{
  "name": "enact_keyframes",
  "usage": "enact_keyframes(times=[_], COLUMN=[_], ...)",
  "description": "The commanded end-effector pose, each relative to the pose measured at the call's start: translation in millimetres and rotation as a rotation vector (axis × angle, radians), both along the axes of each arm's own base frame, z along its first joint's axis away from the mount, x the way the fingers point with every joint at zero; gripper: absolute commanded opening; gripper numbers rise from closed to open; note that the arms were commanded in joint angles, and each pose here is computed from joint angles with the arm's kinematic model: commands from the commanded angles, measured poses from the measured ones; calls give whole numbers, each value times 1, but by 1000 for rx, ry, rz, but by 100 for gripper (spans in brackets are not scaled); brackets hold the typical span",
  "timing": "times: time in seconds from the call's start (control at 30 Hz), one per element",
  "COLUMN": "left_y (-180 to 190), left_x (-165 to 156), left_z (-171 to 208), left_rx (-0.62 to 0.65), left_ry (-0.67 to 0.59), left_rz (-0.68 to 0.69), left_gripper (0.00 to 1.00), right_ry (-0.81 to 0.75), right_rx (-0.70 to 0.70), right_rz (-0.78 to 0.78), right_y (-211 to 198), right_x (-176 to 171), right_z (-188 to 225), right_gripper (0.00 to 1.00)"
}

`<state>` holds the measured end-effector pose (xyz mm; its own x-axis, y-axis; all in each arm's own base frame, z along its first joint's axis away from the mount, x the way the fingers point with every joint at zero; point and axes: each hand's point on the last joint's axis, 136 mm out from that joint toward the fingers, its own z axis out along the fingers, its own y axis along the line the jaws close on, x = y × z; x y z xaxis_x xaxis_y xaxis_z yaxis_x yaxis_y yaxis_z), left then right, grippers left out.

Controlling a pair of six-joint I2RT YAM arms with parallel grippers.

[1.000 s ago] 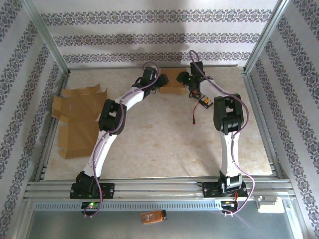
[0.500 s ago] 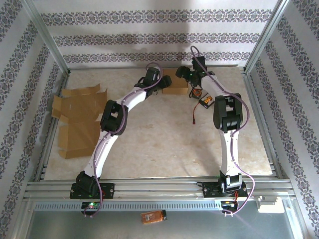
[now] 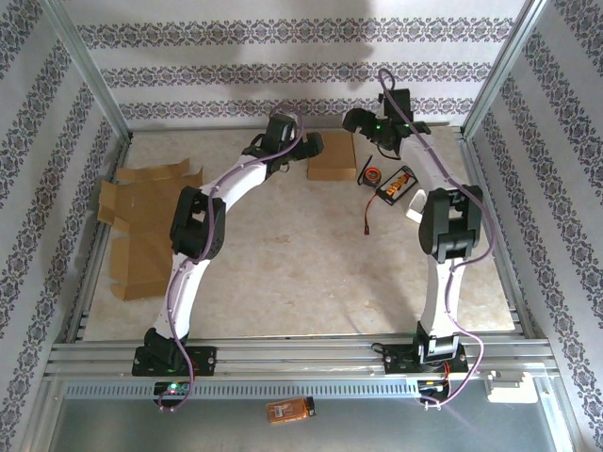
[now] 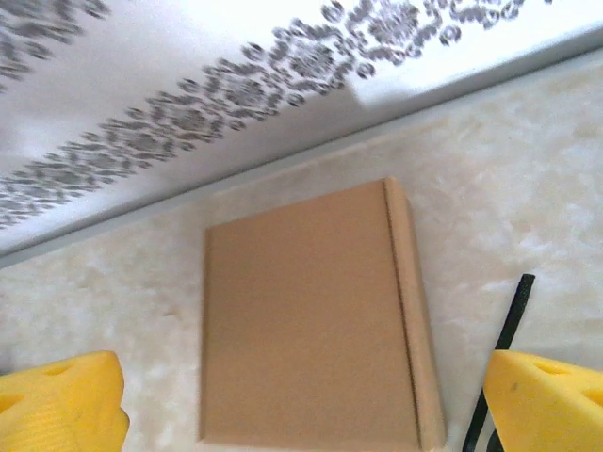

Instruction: Fold the paper box

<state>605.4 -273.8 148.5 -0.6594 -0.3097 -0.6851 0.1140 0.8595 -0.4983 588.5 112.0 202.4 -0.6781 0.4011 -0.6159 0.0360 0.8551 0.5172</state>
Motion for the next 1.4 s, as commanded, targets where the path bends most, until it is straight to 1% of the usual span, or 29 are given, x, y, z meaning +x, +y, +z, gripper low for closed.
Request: enact_keyframes(times=[0.0, 0.07, 0.17, 0.27, 0.37, 0.43, 0.5, 0.6, 0.7, 0.73, 0.8, 0.9, 0.97, 1.07, 1.13, 1.27, 1.33, 1.37], left_y=[33, 46, 76, 110, 150, 180, 217, 263, 299, 306, 316, 318, 310, 294, 292, 292, 292, 292], left_x=[-16, -39, -85, -132, -173, -197, -219, -242, -260, -263, -263, -249, -233, -198, -178, -145, -133, -129], left_z=[59, 79, 89, 93, 87, 84, 77, 64, 44, 37, 20, -2, -17, -40, -54, -77, -84, -89], left_rx=[0, -15, -18, 18, 90, 155, 254, 410, 578, 619, 695, 739, 713, 645, 648, 673, 674, 678], left_ry=[-71, -93, -81, -59, 3, 55, 128, 229, 355, 392, 462, 524, 537, 516, 520, 525, 520, 526], left_rz=[27, 29, 64, 129, 194, 238, 302, 373, 416, 417, 408, 375, 341, 287, 277, 270, 271, 268], left_gripper=[100, 100, 100, 100, 98, 97, 96, 94, 92, 92, 91, 89, 88, 87, 84, 76, 68, 62], right_ry=[-72, -92, -123, -144, -147, -143, -128, -102, -72, -62, -53, -41, -39, -28, -15, -1, 8, 12], right_rx=[33, 57, 89, 110, 104, 87, 69, 60, 74, 81, 94, 112, 114, 114, 119, 109, 101, 98], right_rz=[43, 68, 128, 215, 319, 373, 431, 502, 573, 598, 654, 726, 751, 774, 777, 772, 767, 763], right_y=[4, 10, 26, 51, 85, 108, 133, 163, 192, 202, 222, 246, 256, 266, 268, 265, 263, 262], right_x=[-23, -39, -66, -98, -133, -155, -175, -200, -223, -231, -248, -268, -275, -282, -283, -284, -285, -284], right_z=[42, 55, 72, 84, 83, 79, 70, 60, 55, 53, 53, 54, 53, 49, 45, 39, 35, 33], right_gripper=[97, 95, 94, 94, 94, 95, 95, 96, 97, 98, 98, 98, 98, 98, 98, 98, 98, 98])
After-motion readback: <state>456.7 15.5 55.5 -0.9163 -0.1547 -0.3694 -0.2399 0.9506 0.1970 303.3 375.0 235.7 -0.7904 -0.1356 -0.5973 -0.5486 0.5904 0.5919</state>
